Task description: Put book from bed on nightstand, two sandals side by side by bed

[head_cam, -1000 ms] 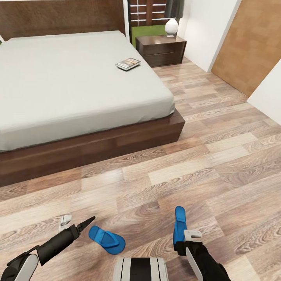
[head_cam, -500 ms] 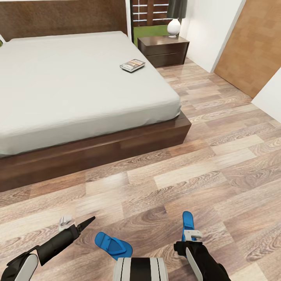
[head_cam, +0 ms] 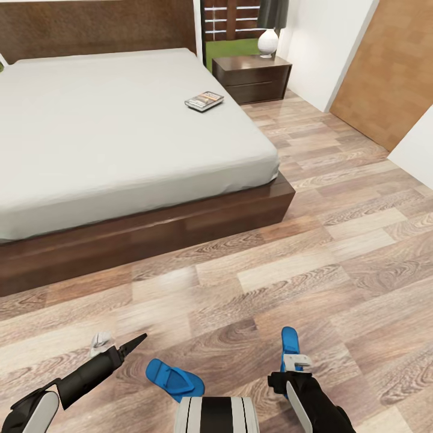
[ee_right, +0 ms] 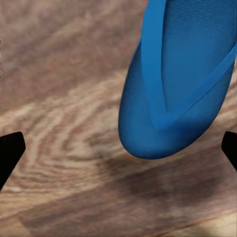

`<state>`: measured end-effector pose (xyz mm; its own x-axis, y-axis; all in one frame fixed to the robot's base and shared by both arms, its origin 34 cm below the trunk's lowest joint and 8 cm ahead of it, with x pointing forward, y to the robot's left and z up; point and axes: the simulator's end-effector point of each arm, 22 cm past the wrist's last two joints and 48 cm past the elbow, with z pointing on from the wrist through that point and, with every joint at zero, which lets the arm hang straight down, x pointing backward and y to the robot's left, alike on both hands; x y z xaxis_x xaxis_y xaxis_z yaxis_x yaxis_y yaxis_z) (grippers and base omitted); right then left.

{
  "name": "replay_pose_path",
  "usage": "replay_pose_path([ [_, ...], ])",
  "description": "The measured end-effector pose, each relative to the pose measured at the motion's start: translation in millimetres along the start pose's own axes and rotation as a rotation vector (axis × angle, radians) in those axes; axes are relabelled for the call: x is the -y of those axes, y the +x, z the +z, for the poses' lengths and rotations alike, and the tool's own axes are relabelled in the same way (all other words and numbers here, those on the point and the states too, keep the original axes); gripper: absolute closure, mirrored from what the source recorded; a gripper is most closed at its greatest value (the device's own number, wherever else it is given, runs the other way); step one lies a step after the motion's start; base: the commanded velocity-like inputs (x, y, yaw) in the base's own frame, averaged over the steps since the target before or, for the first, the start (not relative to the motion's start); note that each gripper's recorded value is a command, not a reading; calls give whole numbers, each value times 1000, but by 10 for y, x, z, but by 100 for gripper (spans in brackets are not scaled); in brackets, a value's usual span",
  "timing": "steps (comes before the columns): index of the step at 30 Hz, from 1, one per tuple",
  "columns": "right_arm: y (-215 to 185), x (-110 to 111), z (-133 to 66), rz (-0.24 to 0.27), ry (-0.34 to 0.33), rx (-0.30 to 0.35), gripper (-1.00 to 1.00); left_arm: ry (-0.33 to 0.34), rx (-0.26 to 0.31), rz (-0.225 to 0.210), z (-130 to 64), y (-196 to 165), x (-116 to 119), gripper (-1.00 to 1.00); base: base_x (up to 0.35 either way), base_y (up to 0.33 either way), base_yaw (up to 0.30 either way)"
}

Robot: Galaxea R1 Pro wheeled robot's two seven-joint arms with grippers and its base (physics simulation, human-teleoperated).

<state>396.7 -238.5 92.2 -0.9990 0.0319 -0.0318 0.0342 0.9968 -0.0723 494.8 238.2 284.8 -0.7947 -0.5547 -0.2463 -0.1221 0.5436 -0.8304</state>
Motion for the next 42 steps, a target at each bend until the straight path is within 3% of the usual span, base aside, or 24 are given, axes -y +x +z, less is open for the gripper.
replay_pose_path([
  [10,-1,0,0,0,0,0,-100,0,0,0,1,2,0,-100,145,0,0],
  [42,-37,42,-2,1,11,12,-100,0,-1,0,1,2,0,-100,3,0,0],
])
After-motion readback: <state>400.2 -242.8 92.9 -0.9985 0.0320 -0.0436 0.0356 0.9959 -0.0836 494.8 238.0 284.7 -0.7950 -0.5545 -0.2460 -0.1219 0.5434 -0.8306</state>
